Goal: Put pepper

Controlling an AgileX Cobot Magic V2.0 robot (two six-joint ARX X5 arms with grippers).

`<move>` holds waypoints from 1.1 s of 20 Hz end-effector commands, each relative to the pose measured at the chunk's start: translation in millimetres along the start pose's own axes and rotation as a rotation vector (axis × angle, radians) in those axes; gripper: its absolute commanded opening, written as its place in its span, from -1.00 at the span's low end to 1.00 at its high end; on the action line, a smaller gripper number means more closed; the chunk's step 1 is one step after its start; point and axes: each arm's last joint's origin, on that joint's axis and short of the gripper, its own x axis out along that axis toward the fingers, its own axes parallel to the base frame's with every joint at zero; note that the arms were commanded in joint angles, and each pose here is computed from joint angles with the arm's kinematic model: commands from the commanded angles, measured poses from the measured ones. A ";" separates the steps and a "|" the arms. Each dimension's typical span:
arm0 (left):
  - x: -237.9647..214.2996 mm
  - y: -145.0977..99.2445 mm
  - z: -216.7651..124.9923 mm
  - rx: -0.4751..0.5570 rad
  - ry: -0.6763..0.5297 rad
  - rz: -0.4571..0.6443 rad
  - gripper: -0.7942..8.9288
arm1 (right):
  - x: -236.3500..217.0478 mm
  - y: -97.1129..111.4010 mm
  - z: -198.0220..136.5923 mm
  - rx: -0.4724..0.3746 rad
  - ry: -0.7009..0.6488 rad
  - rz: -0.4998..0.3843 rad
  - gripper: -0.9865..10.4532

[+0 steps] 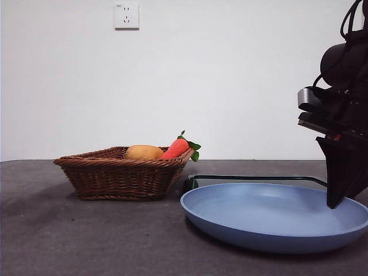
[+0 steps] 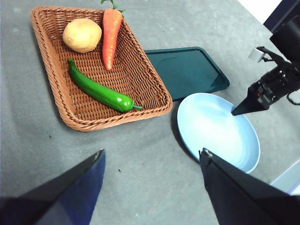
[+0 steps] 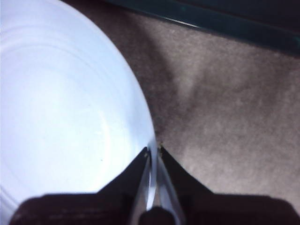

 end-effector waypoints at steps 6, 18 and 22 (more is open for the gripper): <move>36.1 -0.2 37.3 -0.067 0.078 0.081 -0.12 | -60.6 13.7 -9.5 -0.016 -0.172 -0.025 -0.82; 208.1 -3.9 97.0 -0.087 0.330 0.299 -0.12 | -164.0 43.8 -79.5 -0.067 -0.527 -0.060 -0.82; 249.9 7.5 93.1 -0.148 0.385 0.367 -0.12 | -173.9 48.2 -90.2 -0.083 -0.579 -0.064 -0.82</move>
